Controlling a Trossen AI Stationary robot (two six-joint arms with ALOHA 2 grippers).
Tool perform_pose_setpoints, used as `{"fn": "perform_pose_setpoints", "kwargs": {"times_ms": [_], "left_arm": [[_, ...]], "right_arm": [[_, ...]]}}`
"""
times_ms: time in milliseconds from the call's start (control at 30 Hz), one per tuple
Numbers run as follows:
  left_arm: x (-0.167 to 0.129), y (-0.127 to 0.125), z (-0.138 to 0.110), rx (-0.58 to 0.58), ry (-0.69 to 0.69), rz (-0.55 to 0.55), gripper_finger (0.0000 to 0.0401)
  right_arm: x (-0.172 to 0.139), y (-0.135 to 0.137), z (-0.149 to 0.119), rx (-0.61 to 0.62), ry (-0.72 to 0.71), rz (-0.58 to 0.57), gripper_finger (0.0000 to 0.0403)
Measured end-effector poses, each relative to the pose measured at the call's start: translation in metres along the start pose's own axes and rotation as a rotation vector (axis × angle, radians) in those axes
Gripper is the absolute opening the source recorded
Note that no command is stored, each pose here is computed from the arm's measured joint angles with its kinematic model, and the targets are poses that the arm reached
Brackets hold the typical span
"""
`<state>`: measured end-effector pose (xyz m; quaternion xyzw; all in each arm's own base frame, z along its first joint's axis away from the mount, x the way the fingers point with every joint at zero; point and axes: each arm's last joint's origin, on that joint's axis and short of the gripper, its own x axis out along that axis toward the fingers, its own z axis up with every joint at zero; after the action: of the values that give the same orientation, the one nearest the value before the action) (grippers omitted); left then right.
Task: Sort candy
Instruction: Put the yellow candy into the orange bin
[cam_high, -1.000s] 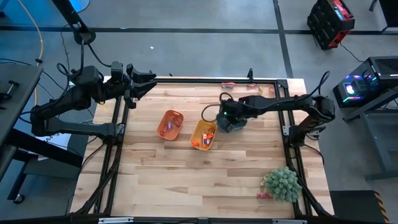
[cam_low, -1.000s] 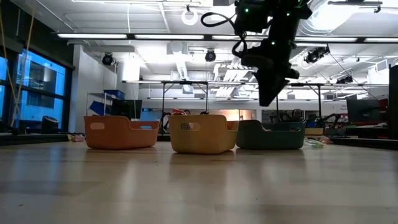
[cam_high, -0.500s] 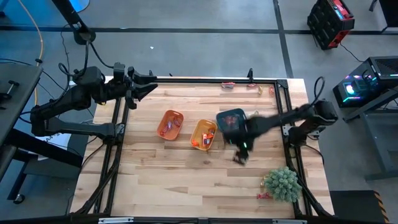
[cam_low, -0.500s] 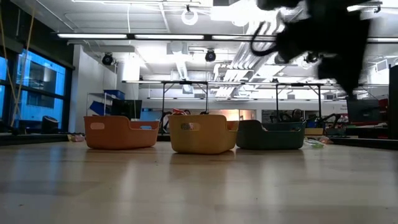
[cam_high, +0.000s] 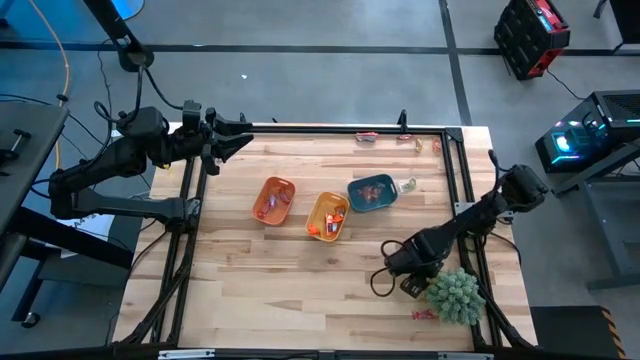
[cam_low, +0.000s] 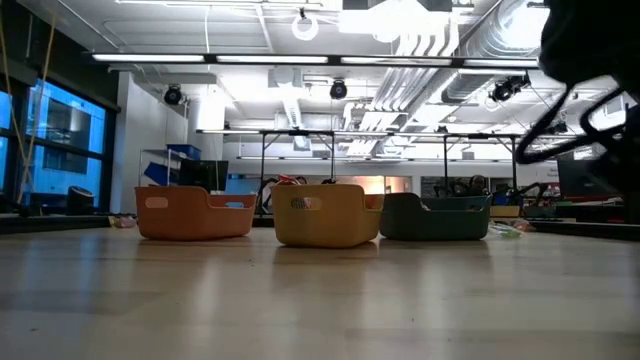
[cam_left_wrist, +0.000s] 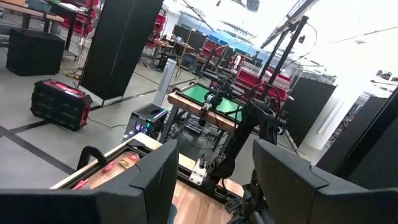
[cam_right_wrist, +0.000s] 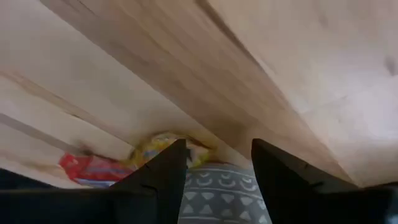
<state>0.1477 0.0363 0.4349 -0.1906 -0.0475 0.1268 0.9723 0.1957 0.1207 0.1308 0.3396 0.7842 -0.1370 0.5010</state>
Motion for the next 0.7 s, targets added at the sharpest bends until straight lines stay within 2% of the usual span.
{"fn": "perform_pose_setpoints", "kwargs": {"times_ms": [133,300,400,533,700], "left_arm": [[0.0,0.0,0.0,0.0,0.0,0.0,0.0197],[0.0,0.0,0.0,0.0,0.0,0.0,0.0197],[0.0,0.0,0.0,0.0,0.001,0.0,0.0197],[0.0,0.0,0.0,0.0,0.001,0.0,0.0197],[0.0,-0.001,0.002,0.0,-0.017,-0.008,0.0197]], "right_arm": [[0.009,-0.002,0.002,-0.026,0.047,0.069,0.0177],[0.014,-0.003,0.003,-0.009,0.047,0.104,0.0167],[0.014,-0.005,0.003,0.0,0.037,0.086,0.0126],[0.011,-0.007,0.007,0.008,0.008,0.074,0.0022],[-0.021,0.007,0.028,-0.059,-0.163,0.105,0.0006]]}}
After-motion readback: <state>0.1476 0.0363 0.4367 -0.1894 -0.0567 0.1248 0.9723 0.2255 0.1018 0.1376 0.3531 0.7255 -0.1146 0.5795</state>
